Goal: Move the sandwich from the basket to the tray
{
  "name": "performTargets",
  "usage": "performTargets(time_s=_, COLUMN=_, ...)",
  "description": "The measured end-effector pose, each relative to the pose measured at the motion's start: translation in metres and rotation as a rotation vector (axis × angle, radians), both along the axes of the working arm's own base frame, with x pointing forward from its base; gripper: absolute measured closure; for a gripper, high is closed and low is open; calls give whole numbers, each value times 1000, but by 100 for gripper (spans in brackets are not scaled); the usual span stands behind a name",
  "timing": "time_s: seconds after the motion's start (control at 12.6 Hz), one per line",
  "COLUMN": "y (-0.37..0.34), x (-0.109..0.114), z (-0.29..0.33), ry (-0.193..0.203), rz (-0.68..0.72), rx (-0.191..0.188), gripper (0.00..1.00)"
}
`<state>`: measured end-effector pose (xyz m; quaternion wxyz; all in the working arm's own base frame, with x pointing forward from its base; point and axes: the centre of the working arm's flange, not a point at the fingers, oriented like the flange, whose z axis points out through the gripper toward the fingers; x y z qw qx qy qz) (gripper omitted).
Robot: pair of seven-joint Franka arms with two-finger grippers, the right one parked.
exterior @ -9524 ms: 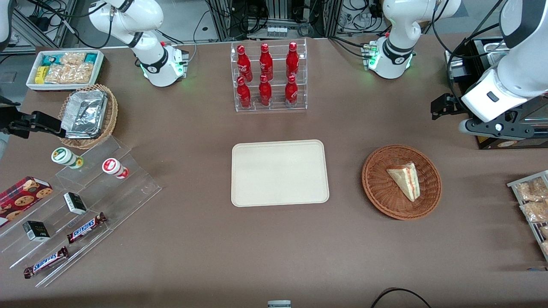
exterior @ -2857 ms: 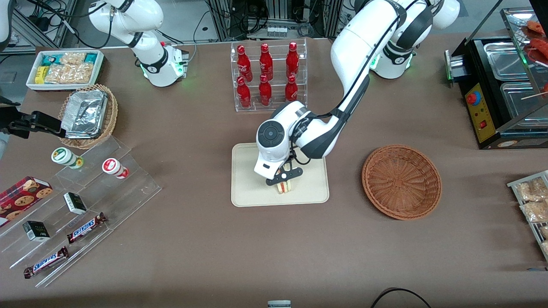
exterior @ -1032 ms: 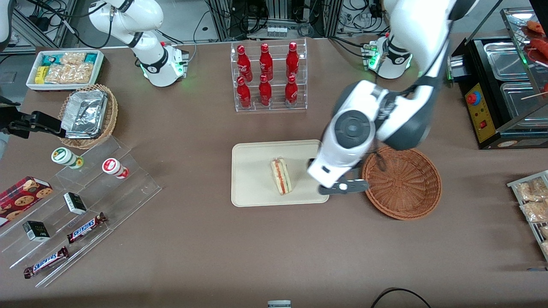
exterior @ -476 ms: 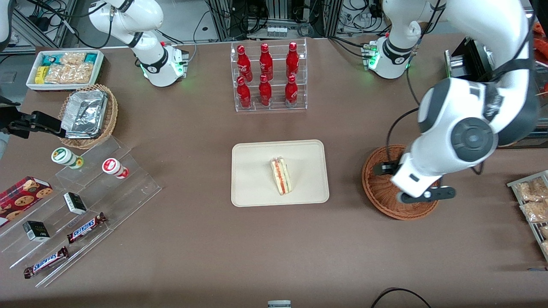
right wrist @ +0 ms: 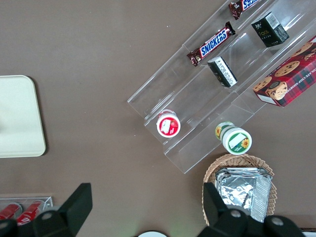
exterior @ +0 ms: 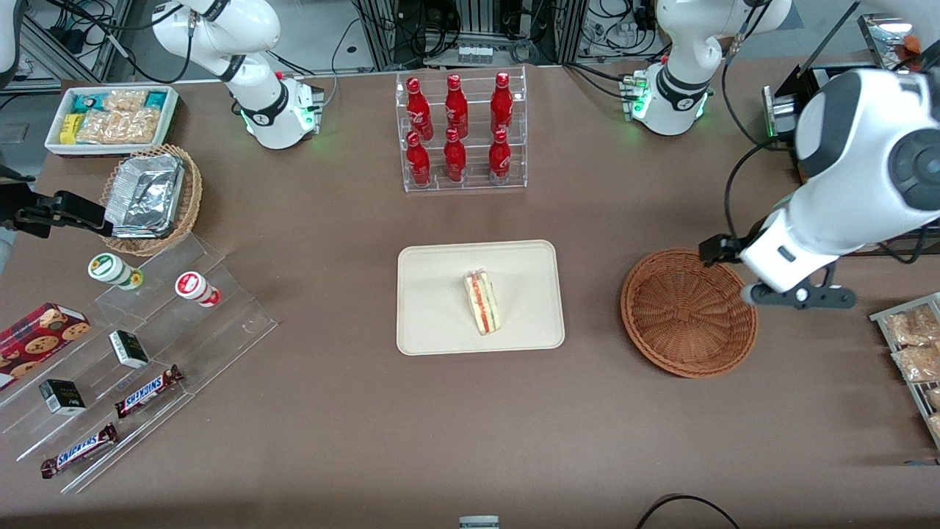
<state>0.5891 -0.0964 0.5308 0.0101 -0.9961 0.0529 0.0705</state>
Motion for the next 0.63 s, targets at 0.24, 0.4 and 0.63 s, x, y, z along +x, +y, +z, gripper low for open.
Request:
performTargets(time_s=0.24, y=51, x=-24, z=32, ry=36, rz=-71, rx=-38, gripper=0)
performTargets(time_s=0.4, y=81, x=-39, z=53, ry=40, rz=-74, rx=-47, gripper=0)
performTargets(time_s=0.63, y=93, x=-48, z=70, ry=13, rz=-60, rx=-47, gripper=0)
